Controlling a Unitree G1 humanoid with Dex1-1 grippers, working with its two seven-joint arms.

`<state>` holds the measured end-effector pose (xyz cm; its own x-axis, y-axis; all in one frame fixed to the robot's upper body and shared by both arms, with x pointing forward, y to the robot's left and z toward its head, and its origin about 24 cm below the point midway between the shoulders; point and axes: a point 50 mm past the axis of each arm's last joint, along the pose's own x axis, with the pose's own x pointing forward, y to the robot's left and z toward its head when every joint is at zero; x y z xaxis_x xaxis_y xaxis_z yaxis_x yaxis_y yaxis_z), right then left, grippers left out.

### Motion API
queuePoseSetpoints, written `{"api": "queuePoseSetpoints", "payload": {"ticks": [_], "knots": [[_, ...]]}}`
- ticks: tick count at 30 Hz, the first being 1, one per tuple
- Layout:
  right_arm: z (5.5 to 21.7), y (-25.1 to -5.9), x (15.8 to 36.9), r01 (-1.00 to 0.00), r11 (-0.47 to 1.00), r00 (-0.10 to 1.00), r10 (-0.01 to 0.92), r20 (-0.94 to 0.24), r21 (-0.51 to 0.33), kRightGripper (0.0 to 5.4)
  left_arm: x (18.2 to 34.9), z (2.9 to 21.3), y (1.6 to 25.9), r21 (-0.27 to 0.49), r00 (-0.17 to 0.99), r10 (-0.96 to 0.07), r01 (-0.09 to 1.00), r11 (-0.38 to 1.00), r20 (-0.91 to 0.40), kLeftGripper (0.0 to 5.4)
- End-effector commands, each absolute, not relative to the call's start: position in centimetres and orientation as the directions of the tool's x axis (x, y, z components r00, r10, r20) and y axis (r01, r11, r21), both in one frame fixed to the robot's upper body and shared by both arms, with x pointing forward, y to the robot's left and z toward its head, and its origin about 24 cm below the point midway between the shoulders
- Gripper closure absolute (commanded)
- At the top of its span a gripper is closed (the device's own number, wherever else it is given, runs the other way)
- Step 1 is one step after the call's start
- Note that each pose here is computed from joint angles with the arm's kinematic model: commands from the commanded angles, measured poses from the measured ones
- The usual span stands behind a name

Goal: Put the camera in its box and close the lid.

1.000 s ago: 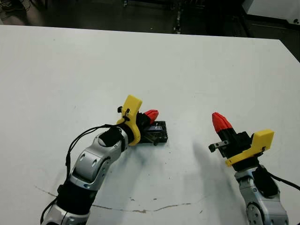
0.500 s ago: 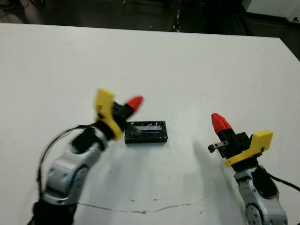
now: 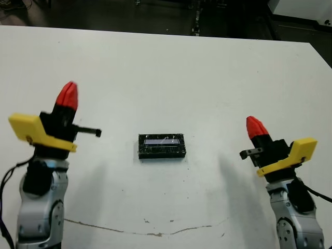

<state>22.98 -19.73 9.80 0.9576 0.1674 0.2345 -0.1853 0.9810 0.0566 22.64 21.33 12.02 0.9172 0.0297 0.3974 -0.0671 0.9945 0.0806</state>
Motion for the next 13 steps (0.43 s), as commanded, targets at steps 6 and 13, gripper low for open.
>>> {"api": "queuePoseSetpoints", "payload": {"ticks": [6,13], "knots": [[10.4,-19.6,23.2,-0.107,0.989,0.960,0.075,0.269,0.106,5.40,22.4,8.9,21.1,0.078,0.937,0.056,-0.088,0.993,0.344,5.38],[10.4,-19.3,23.2,-0.103,0.989,0.963,0.073,0.260,0.103,5.40,22.5,8.7,20.7,0.075,0.943,0.047,-0.076,0.994,0.329,5.38]]}}
